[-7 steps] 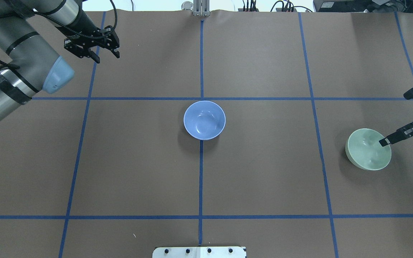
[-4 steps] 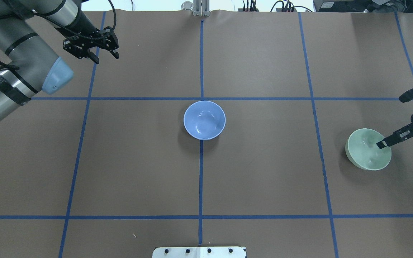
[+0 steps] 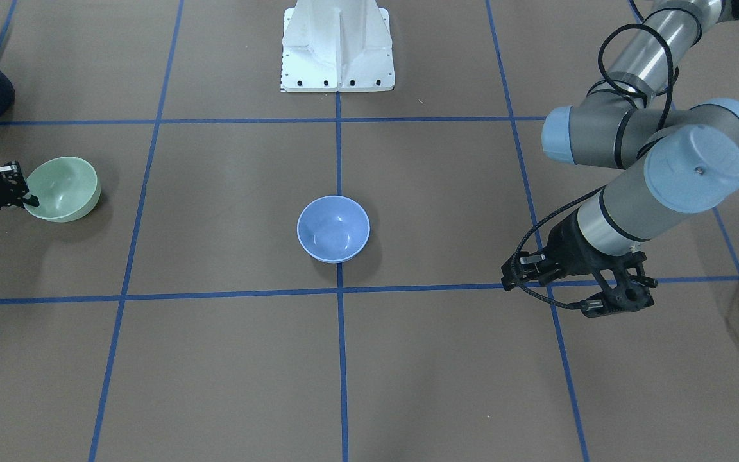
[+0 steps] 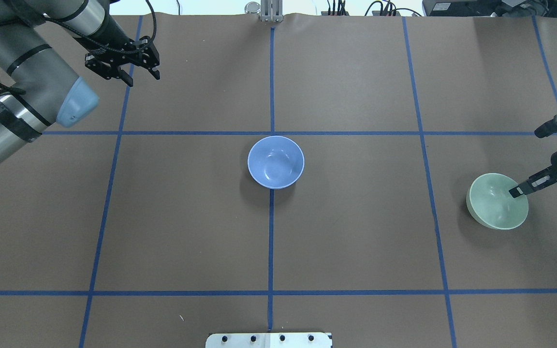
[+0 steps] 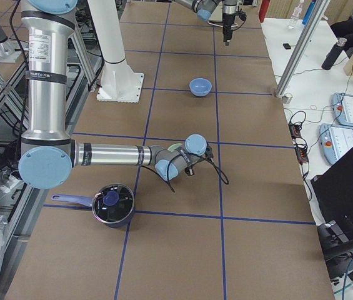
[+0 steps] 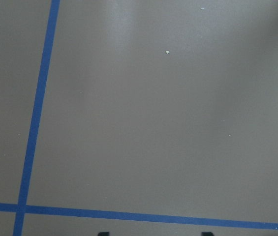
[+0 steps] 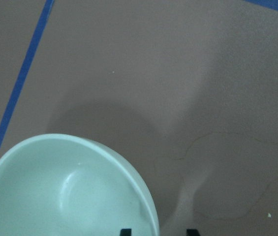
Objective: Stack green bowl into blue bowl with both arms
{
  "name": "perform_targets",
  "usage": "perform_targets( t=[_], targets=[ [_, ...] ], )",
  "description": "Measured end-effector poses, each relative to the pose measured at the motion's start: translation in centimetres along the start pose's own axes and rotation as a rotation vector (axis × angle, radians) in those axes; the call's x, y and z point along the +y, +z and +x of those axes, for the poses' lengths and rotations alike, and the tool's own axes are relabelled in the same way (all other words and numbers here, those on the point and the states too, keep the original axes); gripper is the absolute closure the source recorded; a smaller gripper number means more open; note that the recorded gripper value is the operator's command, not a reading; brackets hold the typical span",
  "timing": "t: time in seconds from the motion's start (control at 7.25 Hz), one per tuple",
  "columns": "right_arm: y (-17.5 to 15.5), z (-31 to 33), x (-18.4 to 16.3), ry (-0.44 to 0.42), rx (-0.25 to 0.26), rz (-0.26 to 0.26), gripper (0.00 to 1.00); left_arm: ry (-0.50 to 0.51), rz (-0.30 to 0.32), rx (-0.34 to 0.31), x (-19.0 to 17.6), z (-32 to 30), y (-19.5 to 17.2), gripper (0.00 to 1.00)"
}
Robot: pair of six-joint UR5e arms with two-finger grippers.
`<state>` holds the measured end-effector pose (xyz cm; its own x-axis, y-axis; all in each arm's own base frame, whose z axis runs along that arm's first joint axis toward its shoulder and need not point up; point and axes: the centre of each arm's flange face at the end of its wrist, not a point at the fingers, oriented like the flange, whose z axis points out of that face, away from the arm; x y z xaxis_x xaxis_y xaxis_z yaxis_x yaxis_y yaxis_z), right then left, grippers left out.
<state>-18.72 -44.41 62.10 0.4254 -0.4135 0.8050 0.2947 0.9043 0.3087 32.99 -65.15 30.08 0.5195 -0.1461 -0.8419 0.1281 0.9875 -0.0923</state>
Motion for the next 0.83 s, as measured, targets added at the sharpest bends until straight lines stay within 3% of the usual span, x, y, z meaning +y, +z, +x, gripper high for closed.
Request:
perform_targets(
  t=[0.83],
  targets=[
    [-1.2, -3.2, -5.1, -0.004, -0.027, 0.046, 0.90, -0.003, 0.004, -0.004, -0.1, -0.3, 0.0, 0.34]
  ],
)
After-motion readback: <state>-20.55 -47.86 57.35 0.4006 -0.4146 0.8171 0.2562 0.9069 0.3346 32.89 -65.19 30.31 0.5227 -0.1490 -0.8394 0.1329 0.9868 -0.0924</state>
